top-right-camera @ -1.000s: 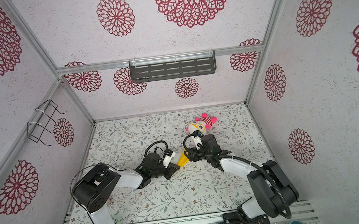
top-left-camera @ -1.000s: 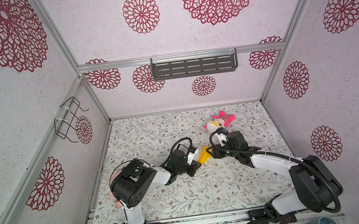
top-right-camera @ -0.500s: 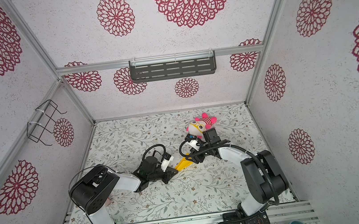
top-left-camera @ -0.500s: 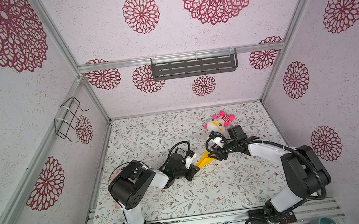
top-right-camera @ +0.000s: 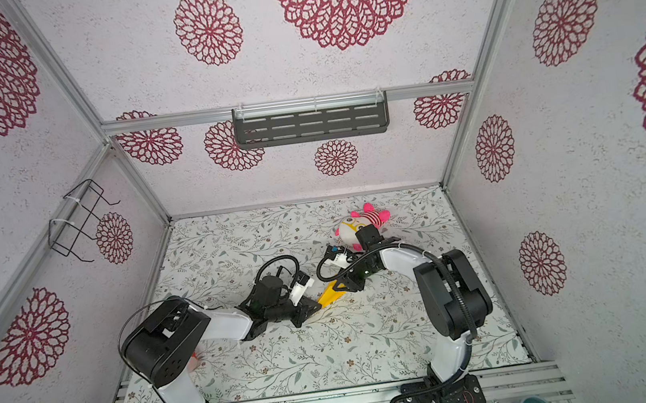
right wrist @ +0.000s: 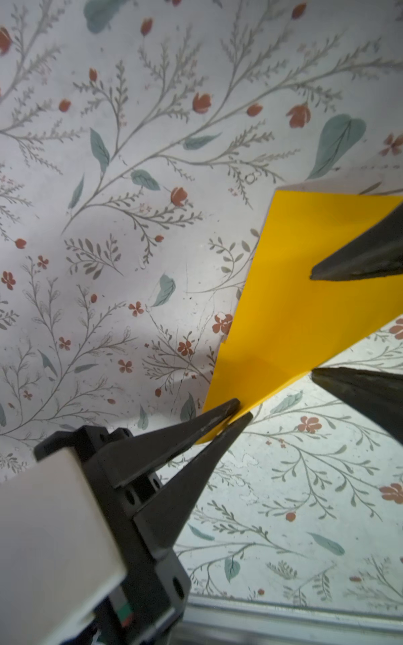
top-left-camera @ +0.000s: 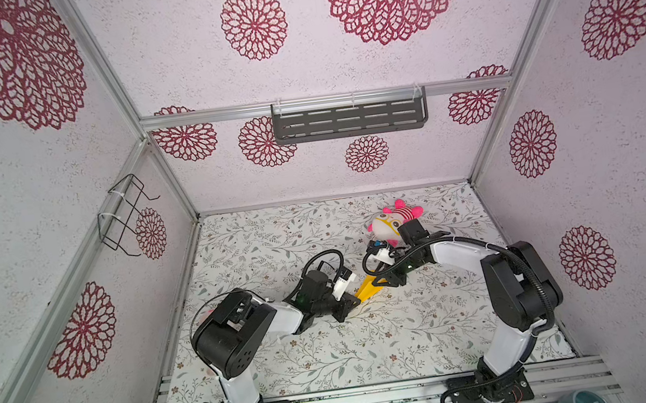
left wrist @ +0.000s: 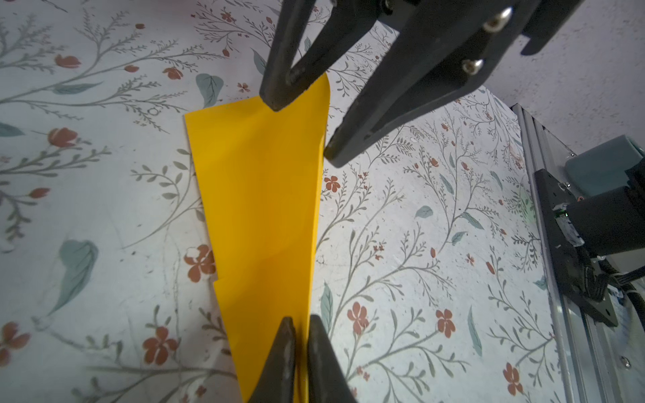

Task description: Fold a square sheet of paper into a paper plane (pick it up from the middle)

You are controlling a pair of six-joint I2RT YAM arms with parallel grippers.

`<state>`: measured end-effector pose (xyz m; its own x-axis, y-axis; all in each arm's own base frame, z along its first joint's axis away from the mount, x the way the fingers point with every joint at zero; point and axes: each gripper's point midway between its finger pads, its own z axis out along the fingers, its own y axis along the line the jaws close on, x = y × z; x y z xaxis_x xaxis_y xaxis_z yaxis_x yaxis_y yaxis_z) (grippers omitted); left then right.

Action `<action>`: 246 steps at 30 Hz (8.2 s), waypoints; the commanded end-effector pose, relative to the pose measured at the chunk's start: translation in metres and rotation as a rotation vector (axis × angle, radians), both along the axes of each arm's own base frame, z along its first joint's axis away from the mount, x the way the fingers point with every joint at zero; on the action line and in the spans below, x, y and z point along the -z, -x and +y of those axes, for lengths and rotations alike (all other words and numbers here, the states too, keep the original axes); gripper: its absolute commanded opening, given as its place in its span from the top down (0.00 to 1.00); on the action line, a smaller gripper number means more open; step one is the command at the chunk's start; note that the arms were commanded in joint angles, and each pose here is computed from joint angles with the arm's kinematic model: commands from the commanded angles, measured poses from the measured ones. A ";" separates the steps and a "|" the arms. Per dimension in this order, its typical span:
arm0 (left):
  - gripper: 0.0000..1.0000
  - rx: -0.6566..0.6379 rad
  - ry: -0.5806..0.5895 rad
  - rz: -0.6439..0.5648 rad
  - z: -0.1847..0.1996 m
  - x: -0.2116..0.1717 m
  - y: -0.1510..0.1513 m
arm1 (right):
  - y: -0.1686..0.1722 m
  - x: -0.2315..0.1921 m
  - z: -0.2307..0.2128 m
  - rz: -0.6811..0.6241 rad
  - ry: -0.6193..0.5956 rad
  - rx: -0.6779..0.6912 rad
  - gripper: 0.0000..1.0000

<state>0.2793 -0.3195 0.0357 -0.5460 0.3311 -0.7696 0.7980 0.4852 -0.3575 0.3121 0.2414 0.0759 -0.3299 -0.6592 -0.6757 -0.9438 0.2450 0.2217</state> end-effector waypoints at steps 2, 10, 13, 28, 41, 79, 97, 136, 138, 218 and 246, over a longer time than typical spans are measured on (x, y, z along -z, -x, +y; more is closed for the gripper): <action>0.88 0.034 0.005 -0.031 -0.001 -0.010 -0.003 | 0.020 -0.011 0.004 0.041 -0.035 -0.099 0.64; 0.80 0.050 0.012 -0.046 -0.001 -0.012 -0.002 | 0.031 -0.016 0.003 0.048 -0.042 -0.163 0.91; 0.72 0.096 0.023 -0.074 -0.001 -0.012 0.004 | 0.035 -0.019 0.002 0.053 -0.043 -0.182 0.95; 0.65 0.112 -0.035 -0.079 0.010 0.008 0.000 | 0.032 -0.018 -0.004 0.039 -0.023 -0.174 0.96; 0.74 0.081 -0.113 -0.112 0.015 0.021 -0.012 | 0.027 -0.018 -0.007 0.033 -0.029 -0.156 0.95; 0.96 0.080 -0.083 -0.098 0.003 0.011 -0.016 | 0.000 -0.036 -0.019 -0.115 -0.026 0.023 0.58; 1.00 0.035 -0.142 0.057 -0.007 0.013 -0.009 | -0.039 -0.100 -0.109 -0.156 -0.298 1.073 0.36; 1.00 -0.106 -0.185 0.363 -0.006 0.040 -0.007 | 0.030 -0.014 0.022 0.335 -0.528 0.788 0.75; 1.00 -0.111 -0.181 0.377 -0.006 0.040 -0.007 | 0.027 -0.011 0.024 0.342 -0.531 0.789 0.76; 0.77 -0.331 -0.236 0.678 0.024 0.053 -0.006 | 0.000 0.078 0.004 0.559 -0.274 0.929 0.83; 0.85 -0.312 -0.123 0.673 0.008 0.020 -0.013 | 0.003 0.082 0.007 0.567 -0.258 0.906 0.85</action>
<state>0.2965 -0.3103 0.0245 -0.9658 0.1329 -0.2224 0.2489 0.7150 -0.6533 0.3206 0.2592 0.0245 -0.8949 0.1491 -0.4207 -0.2470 0.6198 0.7449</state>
